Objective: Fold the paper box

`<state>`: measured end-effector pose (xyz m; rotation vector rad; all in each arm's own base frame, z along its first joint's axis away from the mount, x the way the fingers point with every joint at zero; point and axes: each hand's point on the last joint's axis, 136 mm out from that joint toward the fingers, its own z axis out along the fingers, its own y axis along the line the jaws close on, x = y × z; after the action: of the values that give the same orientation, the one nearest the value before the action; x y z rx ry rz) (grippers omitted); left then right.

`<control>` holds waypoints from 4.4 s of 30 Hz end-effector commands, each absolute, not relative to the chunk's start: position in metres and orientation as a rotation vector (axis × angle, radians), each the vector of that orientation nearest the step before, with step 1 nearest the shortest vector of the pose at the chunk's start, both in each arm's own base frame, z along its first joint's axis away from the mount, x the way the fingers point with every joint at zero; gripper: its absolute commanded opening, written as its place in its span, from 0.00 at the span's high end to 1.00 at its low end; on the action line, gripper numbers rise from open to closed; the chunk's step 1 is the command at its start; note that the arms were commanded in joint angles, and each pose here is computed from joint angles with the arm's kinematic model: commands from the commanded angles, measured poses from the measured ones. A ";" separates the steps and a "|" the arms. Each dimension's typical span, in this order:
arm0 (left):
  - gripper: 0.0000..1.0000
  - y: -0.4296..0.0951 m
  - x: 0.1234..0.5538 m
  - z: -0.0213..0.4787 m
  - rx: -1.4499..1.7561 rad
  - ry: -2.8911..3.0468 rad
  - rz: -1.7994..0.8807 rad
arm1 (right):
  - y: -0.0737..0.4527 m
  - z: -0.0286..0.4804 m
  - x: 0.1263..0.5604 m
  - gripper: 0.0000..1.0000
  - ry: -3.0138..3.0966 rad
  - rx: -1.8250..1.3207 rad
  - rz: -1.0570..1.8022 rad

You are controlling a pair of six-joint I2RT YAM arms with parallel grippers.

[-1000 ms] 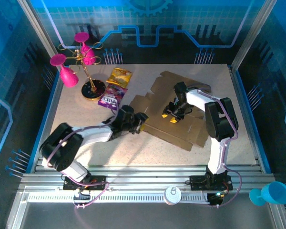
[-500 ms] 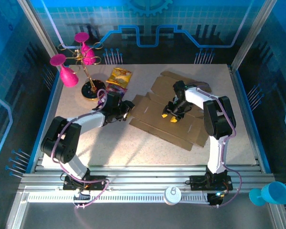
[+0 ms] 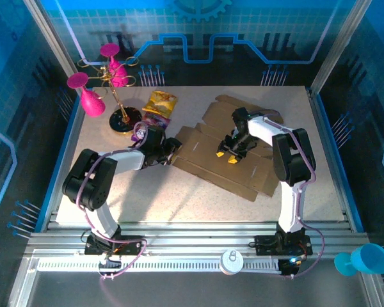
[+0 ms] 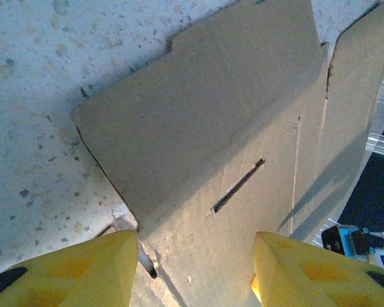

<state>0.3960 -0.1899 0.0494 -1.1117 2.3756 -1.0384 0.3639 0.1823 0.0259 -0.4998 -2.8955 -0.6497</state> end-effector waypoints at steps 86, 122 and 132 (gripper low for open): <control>1.00 -0.220 0.419 0.172 -1.544 1.816 -1.446 | 0.180 0.164 0.335 0.45 -2.412 -2.177 -1.766; 0.33 -0.147 0.352 0.295 -1.111 1.946 -1.110 | 0.141 0.369 0.348 1.00 -3.128 -1.454 -1.870; 0.40 -0.120 0.354 0.338 -0.970 1.881 -1.027 | 0.128 0.441 0.299 1.00 -3.246 -1.274 -1.928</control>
<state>0.3581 -0.1293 0.3269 -1.0348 1.8789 -1.0840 0.3113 0.1308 0.4430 -1.3371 -3.1915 -2.0195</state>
